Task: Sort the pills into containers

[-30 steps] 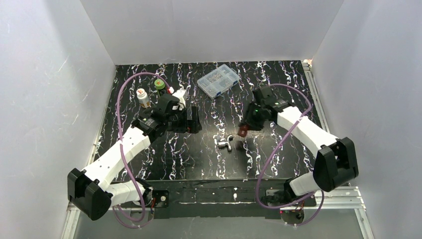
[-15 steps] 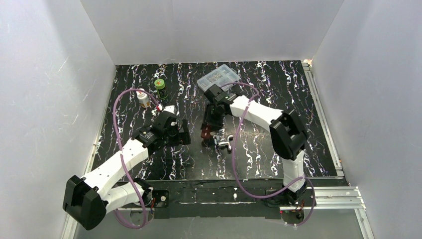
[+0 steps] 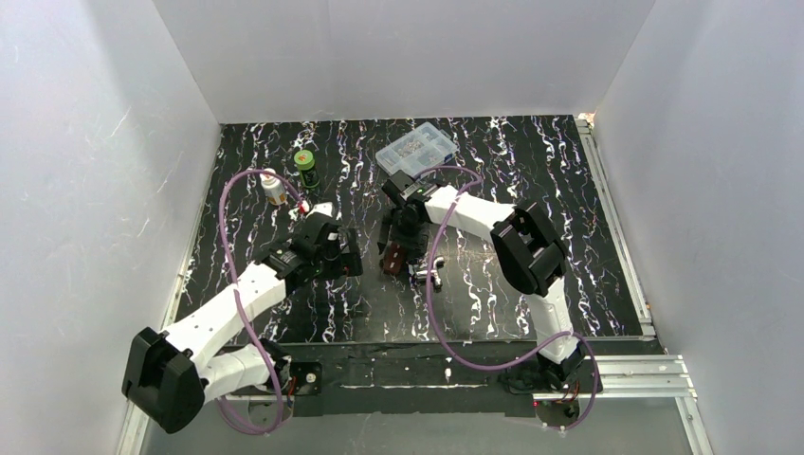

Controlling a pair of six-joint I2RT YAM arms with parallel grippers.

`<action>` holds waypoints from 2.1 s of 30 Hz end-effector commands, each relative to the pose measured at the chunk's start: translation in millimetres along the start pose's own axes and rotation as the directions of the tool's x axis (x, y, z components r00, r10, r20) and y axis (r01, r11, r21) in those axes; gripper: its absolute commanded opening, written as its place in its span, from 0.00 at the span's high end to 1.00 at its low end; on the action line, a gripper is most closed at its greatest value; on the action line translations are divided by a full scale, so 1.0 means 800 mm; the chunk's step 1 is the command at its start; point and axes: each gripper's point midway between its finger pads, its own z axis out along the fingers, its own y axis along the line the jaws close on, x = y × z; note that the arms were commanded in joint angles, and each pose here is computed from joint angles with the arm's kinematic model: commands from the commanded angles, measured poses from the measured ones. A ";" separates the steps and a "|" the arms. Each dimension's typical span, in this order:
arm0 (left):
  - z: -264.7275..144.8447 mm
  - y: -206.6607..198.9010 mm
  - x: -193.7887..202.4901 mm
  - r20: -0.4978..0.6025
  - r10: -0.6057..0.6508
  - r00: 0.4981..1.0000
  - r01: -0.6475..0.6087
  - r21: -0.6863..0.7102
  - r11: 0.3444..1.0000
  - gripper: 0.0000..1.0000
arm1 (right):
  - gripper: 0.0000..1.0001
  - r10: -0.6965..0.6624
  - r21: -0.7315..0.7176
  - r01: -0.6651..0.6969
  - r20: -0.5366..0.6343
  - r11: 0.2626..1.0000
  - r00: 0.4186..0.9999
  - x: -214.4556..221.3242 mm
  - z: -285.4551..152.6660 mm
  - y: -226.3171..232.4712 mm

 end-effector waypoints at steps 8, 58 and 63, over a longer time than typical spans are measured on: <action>0.026 -0.035 -0.007 -0.014 0.113 0.993 -0.113 0.018 0.993 0.10 | 0.35 -0.030 -0.055 0.031 0.023 0.998 0.999 -0.005 -0.021 -0.005; -0.128 -0.151 -0.079 -0.106 -0.146 0.984 0.162 0.873 0.460 0.12 | 0.78 -0.259 -0.777 0.426 0.341 0.463 0.904 0.020 -0.279 0.097; -0.157 -0.162 -0.096 -0.111 -0.166 0.980 0.160 0.935 0.317 0.12 | 0.78 -0.235 -0.828 0.417 0.350 0.375 0.907 0.016 -0.311 0.114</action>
